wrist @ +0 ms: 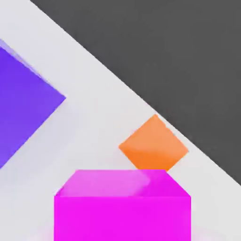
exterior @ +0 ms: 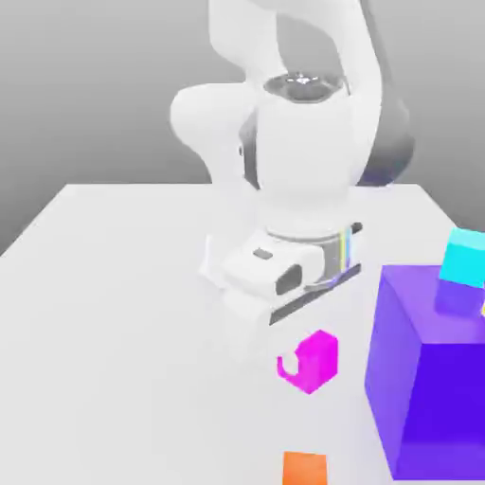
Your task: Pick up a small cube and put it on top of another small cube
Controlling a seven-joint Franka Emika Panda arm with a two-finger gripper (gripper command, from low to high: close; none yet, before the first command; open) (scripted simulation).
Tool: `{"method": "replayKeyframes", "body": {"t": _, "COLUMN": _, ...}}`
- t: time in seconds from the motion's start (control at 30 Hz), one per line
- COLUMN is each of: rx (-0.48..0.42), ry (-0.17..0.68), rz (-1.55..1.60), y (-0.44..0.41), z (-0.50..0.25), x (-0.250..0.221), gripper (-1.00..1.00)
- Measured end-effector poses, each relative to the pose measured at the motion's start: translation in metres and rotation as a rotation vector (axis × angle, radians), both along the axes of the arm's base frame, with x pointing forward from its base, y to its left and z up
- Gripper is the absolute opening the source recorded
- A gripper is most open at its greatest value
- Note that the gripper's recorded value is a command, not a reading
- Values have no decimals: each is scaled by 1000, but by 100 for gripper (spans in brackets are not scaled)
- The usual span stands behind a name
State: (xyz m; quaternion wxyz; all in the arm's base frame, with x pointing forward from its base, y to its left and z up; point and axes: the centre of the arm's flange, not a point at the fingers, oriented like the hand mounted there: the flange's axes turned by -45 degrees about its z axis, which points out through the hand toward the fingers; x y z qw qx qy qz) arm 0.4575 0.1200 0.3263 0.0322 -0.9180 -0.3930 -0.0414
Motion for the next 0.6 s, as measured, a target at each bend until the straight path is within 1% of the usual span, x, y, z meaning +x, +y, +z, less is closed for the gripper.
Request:
{"method": "replayKeyframes", "body": {"t": 0.13, "rx": 14, "ry": 7, "rz": 100, "y": 68, "z": 63, "x": -20, "gripper": -100}}
{"method": "replayKeyframes", "body": {"t": 0.23, "rx": 14, "ry": 12, "rz": 193, "y": 120, "z": 111, "x": -52, "gripper": -100}}
{"method": "replayKeyframes", "body": {"t": 0.3, "rx": -14, "ry": 22, "rz": 258, "y": 149, "z": 135, "x": -82, "gripper": -100}}
{"method": "replayKeyframes", "body": {"t": 0.37, "rx": -71, "ry": 35, "rz": 293, "y": 159, "z": 130, "x": -100, "gripper": -100}}
{"method": "replayKeyframes", "body": {"t": 0.47, "rx": -92, "ry": 39, "rz": 303, "y": 162, "z": 90, "x": -104, "gripper": -100}}
{"method": "replayKeyframes", "body": {"t": 0.5, "rx": -93, "ry": 39, "rz": 304, "y": 162, "z": 77, "x": -105, "gripper": 100}}
{"method": "replayKeyframes", "body": {"t": 0.6, "rx": -93, "ry": 39, "rz": 304, "y": 162, "z": 77, "x": -105, "gripper": 100}}
